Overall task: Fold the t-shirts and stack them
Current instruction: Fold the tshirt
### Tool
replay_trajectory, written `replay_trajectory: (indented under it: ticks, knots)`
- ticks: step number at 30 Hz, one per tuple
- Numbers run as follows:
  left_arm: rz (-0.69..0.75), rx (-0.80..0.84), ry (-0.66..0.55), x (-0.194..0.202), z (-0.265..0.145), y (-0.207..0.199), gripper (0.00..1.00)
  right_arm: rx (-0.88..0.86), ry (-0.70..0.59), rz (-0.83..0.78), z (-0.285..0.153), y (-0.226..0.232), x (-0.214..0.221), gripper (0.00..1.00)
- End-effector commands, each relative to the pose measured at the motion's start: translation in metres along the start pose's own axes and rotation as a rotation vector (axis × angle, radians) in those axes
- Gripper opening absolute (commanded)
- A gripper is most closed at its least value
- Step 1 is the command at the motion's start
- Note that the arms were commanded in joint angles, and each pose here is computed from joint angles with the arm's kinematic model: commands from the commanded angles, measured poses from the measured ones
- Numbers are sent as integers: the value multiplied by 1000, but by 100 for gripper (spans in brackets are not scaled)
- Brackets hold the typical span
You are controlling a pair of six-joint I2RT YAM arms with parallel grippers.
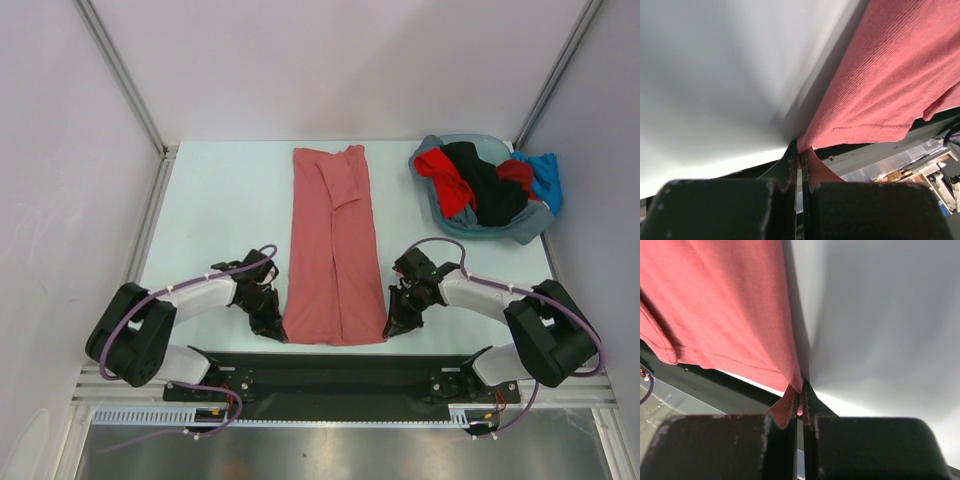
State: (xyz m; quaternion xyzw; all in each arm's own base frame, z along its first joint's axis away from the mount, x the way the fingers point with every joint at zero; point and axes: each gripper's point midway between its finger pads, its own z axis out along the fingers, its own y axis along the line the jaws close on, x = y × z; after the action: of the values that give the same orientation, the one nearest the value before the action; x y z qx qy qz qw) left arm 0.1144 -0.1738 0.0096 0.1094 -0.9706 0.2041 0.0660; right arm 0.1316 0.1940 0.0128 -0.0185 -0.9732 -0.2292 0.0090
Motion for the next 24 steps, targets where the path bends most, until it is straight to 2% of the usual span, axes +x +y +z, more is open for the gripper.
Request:
replay_trajectory:
  ticks: [1, 7, 13, 16, 17, 18, 19, 21, 22, 24]
  knots:
    - [-20, -180, -63, -3, 2, 39, 0, 122, 6, 26, -2, -30, 8, 0]
    - [7, -147, 7, 4, 8, 34, 0, 70, 33, -3, 2, -22, 10, 0]
    - [15, -120, -7, 3, 5, 28, 0, 8, 45, -56, 0, -3, 6, 0]
    - [22, -107, -23, 2, -1, 23, 19, 14, 75, -55, -1, -3, 10, 0]
    - [29, -104, -39, 4, -9, 21, 29, 21, 65, -59, -3, -3, 9, 6]
    - [48, -100, -81, -4, -17, 16, 31, 24, 63, -56, -5, -4, 9, 11]
    - [53, -114, -97, -3, -26, 16, 34, 18, 61, -53, -6, -2, 9, 22]
    - [104, -83, -206, -16, -50, -2, 40, 21, 42, -56, -13, 2, 4, 33]
    - [122, -65, -229, -18, -57, -10, 41, 28, 49, -52, -16, 2, 5, 35]
    - [189, 0, -272, -24, -69, -36, 44, 18, 23, -56, -24, 9, -4, 47]
